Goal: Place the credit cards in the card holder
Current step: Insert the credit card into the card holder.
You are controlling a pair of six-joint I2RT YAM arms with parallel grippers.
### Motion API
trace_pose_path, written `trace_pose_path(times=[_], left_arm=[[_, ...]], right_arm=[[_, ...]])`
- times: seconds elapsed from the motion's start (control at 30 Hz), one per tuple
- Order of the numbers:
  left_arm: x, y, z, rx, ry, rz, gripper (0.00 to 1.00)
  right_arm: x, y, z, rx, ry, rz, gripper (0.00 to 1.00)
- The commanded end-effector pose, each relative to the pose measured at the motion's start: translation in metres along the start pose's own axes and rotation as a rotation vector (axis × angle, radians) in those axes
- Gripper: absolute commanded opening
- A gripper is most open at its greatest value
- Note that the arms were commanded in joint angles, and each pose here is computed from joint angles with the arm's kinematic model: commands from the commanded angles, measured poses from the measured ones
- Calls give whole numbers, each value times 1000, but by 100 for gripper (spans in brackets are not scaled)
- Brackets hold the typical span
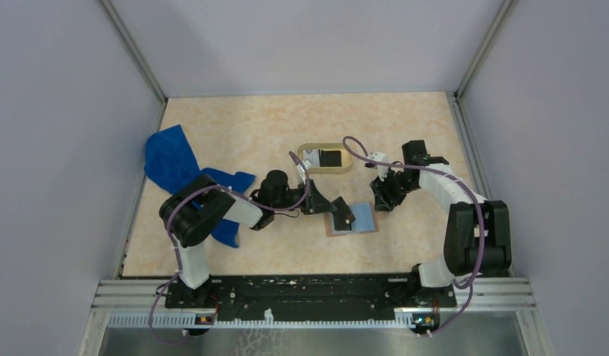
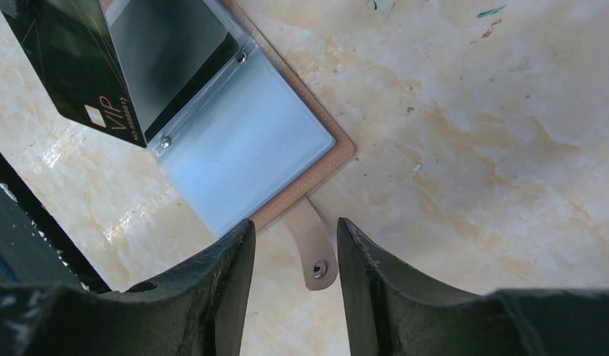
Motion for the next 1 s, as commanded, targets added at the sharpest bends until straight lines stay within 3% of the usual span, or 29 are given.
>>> trace_pose_path(times=[0.0, 0.97], left_arm=[[4, -2, 5, 13, -17, 27, 0], [6, -14, 27, -89, 59, 74, 0]], right_arm=[[-5, 3, -7, -2, -2, -6, 45], [6, -9, -4, -32, -22, 50, 45]])
Point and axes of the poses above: each gripper's point midway between its finger pads, its own y axis back along the fingers, its own z axis along the line the jaws close on, x = y × z, the point moved 2 cm from there along y, back along the fingers, and after that the axes turned 15 degrees about y, right-handed, at the moved point
